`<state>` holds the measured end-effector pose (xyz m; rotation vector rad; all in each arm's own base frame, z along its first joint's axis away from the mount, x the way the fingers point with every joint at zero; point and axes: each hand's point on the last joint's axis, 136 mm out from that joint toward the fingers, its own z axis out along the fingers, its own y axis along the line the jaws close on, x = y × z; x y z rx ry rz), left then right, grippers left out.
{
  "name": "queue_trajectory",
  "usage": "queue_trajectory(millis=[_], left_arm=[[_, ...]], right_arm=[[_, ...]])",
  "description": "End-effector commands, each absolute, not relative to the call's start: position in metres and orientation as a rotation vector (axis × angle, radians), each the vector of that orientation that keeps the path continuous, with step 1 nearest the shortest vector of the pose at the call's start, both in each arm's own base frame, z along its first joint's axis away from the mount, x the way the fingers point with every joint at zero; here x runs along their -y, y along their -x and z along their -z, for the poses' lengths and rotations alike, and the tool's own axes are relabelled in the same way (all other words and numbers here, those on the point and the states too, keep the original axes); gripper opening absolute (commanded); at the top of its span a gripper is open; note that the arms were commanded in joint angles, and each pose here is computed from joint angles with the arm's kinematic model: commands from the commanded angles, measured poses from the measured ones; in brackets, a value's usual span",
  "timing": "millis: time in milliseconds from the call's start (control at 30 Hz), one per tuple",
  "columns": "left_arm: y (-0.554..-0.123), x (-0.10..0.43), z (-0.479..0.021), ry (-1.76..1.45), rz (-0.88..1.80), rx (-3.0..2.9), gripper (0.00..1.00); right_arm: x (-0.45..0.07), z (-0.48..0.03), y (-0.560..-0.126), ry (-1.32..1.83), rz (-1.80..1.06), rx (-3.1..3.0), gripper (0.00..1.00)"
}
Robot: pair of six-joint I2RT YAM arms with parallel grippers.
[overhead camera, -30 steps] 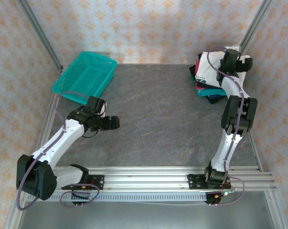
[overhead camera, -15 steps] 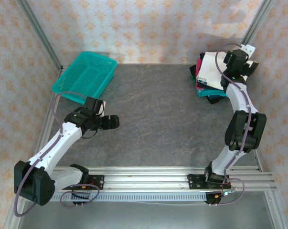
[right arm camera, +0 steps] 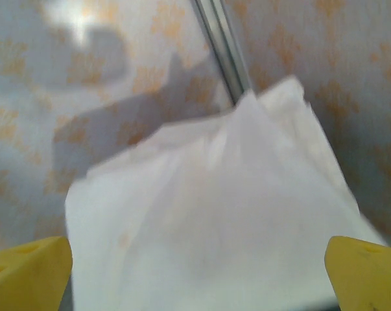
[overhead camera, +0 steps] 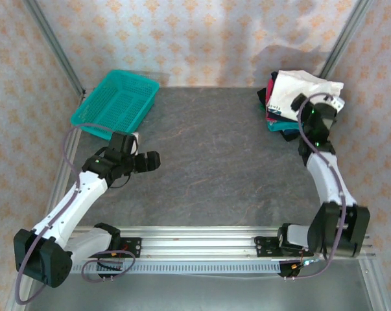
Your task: Fold and stack the t-shirts
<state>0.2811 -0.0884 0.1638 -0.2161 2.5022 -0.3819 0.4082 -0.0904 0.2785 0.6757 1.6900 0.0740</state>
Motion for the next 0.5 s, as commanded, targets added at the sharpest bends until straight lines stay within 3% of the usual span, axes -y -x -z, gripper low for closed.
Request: queue_trajectory(millis=[0, 100, 267, 467], left_arm=[[-0.309, 0.061, -0.195, 0.334, 0.286, -2.315, 0.92], [-0.318, 0.033, -0.196, 0.408, 0.158, -2.246, 1.00], [-0.332, -0.034, -0.196, 0.533, -0.133, -2.066, 1.00], [-0.336, -0.078, -0.179, 0.602, -0.250, -1.927, 1.00]], right_arm=[[0.055, -0.245, -0.372, -0.665, -0.187, -1.819, 0.99], [0.037, -0.206, -0.325, -0.631, -0.118, -1.954, 0.99], [0.044, -0.150, -0.272, -0.605, 0.010, -2.013, 0.99], [0.055, -0.153, -0.291, -0.513, 0.100, -1.830, 0.99]])
